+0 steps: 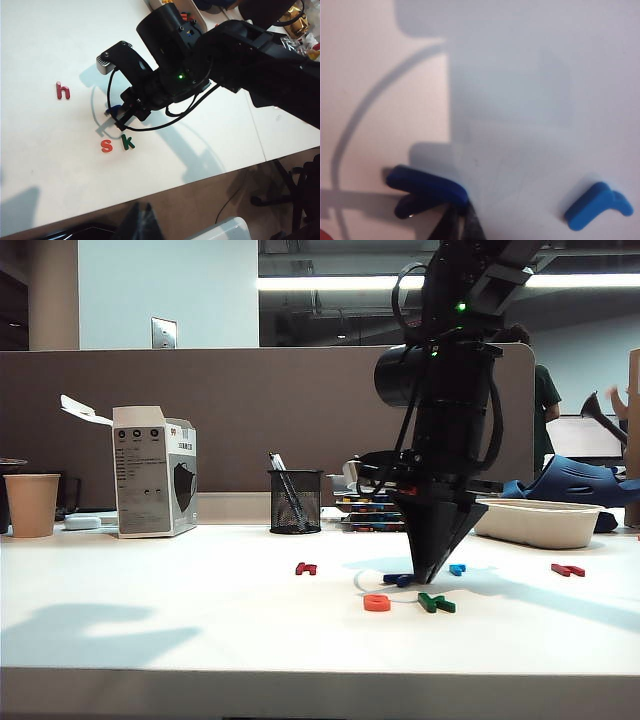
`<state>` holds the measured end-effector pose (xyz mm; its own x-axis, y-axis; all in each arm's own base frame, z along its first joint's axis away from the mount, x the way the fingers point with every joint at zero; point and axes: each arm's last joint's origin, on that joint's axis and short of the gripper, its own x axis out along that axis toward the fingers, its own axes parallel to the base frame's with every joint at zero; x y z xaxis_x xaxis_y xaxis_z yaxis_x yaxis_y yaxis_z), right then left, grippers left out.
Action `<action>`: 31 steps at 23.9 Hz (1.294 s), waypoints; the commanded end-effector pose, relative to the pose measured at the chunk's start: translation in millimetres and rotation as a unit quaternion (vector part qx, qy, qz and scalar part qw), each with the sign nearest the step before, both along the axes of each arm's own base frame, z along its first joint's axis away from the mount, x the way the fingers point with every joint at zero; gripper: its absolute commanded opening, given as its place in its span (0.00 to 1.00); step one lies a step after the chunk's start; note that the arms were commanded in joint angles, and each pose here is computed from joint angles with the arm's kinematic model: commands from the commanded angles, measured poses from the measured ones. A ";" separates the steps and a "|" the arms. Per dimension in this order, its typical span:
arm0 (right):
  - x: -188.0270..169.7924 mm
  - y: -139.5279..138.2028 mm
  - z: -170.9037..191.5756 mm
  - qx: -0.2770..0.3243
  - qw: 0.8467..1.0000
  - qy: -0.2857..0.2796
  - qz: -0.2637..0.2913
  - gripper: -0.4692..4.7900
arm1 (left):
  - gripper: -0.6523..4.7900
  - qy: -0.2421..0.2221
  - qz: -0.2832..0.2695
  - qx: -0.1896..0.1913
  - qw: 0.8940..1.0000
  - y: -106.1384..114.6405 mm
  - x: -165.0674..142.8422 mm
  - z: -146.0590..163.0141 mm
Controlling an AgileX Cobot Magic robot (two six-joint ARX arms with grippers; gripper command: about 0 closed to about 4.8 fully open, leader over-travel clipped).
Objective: Select the appropriate letters from the row of letter magnets placed on the table to arrange into the word "sky".
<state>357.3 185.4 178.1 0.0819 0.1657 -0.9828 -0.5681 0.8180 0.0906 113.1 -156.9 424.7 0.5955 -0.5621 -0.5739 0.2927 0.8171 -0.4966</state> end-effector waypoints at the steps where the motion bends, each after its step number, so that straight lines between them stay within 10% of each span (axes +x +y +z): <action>1: -4.5 -1.3 -5.5 -0.011 0.999 0.030 -0.017 0.08 | 0.11 -0.005 0.001 -0.003 1.000 0.6 -0.2 1.4; 31: -34.2 -30.0 -3.6 -0.087 0.958 0.094 -0.257 0.08 | 0.11 -0.005 0.001 -0.003 1.000 0.6 -0.2 1.4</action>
